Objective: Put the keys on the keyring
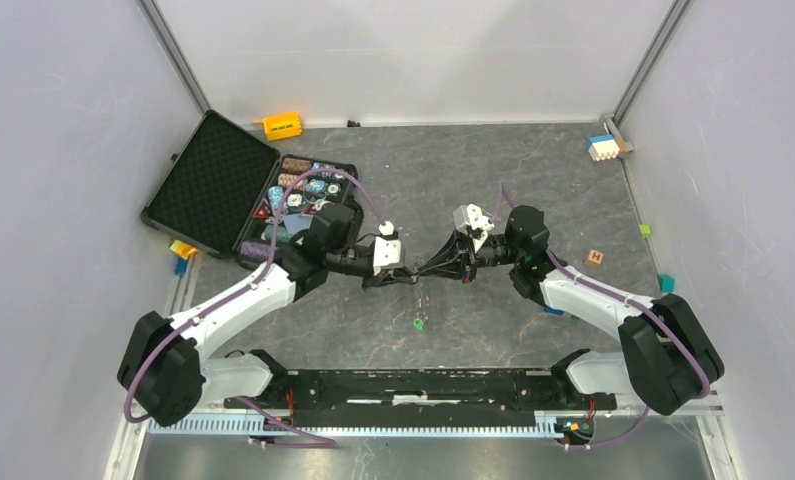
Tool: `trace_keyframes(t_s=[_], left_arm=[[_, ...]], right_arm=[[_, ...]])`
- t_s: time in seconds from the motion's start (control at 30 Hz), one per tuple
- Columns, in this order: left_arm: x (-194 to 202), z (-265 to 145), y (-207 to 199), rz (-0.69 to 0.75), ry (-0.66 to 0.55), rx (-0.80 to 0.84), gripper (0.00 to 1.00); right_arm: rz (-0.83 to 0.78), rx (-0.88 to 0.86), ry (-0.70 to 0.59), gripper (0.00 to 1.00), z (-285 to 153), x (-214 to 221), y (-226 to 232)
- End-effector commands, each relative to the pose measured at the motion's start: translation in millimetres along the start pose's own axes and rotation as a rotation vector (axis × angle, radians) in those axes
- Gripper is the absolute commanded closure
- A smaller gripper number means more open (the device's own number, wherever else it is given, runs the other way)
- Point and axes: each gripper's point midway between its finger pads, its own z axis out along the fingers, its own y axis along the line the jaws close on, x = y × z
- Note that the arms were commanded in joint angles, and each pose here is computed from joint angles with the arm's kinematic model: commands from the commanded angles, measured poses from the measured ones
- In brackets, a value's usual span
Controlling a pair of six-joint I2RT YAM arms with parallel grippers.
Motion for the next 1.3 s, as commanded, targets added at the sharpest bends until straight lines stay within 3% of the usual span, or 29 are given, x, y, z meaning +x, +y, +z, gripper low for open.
trace_keyframes(t_s=[0.0,0.13,0.4,0.47,0.7,1.0,1.13,1.27], left_arm=[[-8.5,7.1,-0.1,0.018,-0.037,0.021,0.86],[-6.2,10.0,-3.3,-0.028,-0.048,0.031,0.98],[-16.6,15.4,-7.3,-0.117,-0.147,0.033,0.98],[-16.9,16.7,-3.8,-0.124,-0.146,0.023,0.94],[-19.6,15.0,4.8,-0.097,-0.124,-0.012,0.65],[-21.0,-14.1,14.0,0.026,0.036,-0.100,0.39],[-34.9,-17.3,15.9,0.032,0.019,-0.097,0.38],[-43.1,-9.3,12.3,-0.004,-0.022,-0.042,0.49]], right_arm=[[-0.104,0.010,-0.052,1.00,0.9,-31.0,-6.1],[-0.115,0.021,-0.073,1.00,-1.4,-34.0,-4.8],[-0.117,0.031,-0.107,1.00,-3.7,-33.6,-1.5],[-0.114,0.033,-0.105,1.00,-4.0,-31.5,-1.8],[-0.114,0.034,-0.094,1.00,-3.8,-27.1,-2.9],[-0.121,0.035,-0.066,1.00,-3.9,-22.7,-5.2],[-0.123,0.039,-0.059,1.00,-4.3,-20.7,-6.0],[-0.127,0.041,-0.057,1.00,-4.6,-21.6,-6.0]])
